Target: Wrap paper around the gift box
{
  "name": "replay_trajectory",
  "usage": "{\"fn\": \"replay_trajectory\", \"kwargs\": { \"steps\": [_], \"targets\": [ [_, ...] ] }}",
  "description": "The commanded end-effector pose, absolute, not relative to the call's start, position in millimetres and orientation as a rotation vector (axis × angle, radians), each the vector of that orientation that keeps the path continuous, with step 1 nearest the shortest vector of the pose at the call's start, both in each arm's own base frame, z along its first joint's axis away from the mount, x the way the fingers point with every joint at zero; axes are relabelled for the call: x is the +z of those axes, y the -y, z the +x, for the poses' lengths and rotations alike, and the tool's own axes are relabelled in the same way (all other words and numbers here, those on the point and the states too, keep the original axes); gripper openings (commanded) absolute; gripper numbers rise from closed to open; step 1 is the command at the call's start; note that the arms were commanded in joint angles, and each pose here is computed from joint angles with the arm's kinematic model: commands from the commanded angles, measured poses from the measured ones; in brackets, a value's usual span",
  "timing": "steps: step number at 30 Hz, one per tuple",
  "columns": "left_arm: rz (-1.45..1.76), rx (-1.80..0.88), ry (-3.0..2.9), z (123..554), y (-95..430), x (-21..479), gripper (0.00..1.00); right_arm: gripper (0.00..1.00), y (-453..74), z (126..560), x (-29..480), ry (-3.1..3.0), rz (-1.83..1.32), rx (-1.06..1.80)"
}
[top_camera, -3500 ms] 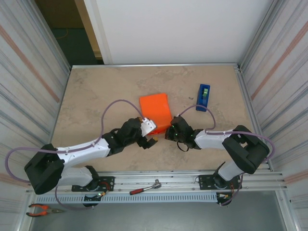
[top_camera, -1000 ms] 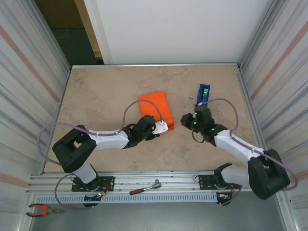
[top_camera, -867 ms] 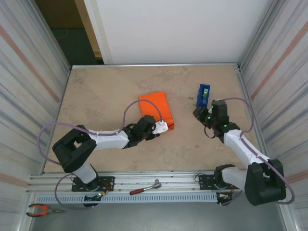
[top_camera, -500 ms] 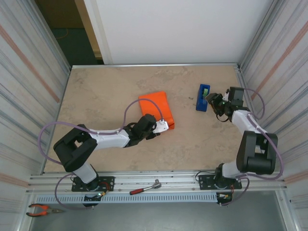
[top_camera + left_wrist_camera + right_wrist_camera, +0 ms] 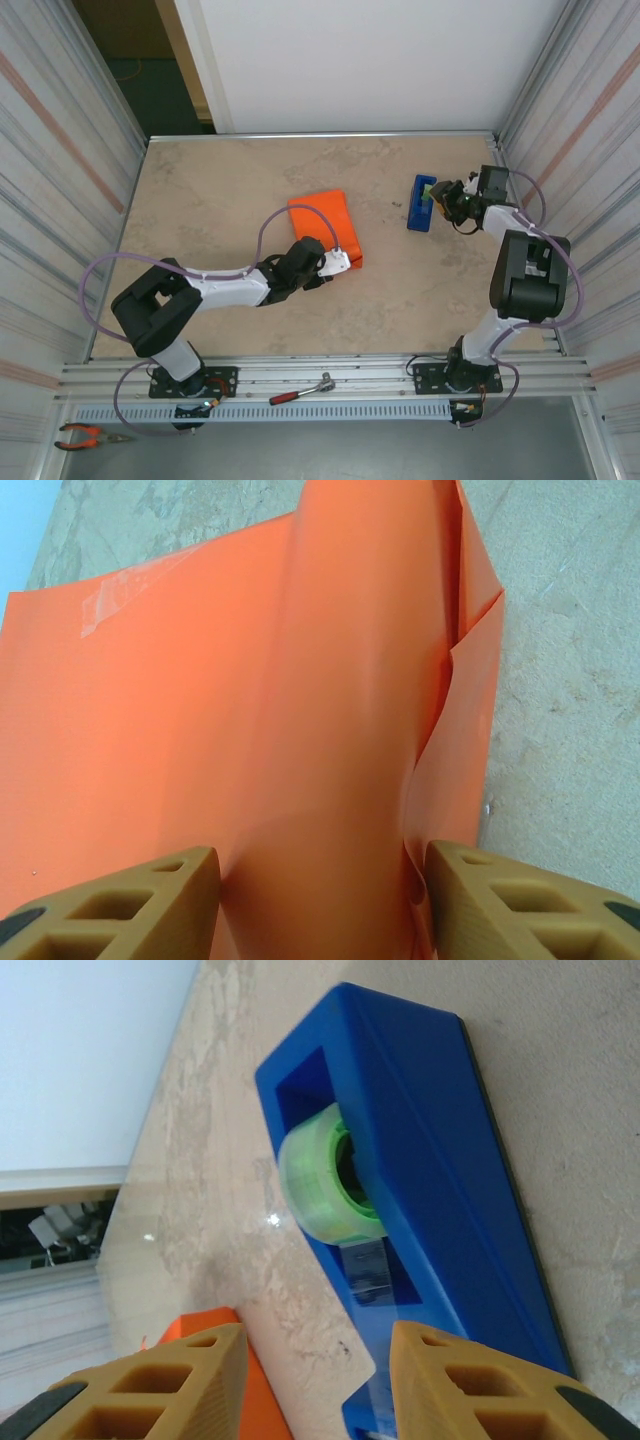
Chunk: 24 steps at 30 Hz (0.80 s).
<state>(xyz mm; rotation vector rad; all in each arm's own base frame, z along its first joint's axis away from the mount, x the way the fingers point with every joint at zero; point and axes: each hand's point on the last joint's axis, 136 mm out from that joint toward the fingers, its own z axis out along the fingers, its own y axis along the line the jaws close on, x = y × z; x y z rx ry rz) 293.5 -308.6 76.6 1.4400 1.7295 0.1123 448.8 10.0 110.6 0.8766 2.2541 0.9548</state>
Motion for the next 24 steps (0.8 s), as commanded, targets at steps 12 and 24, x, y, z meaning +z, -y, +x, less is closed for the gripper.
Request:
{"fn": "replay_trajectory", "kwargs": {
  "steps": [12, 24],
  "targets": [
    [1.48, 0.105, -1.796, 290, 303, 59, 0.54, 0.34, -13, 459, 83, -2.25, 0.851, 1.084],
    [1.481, 0.103, -1.797, 289, 304, 59, 0.54, 0.32, -18, 454, 77, -2.238, 0.84, 1.145]
  ]
}}
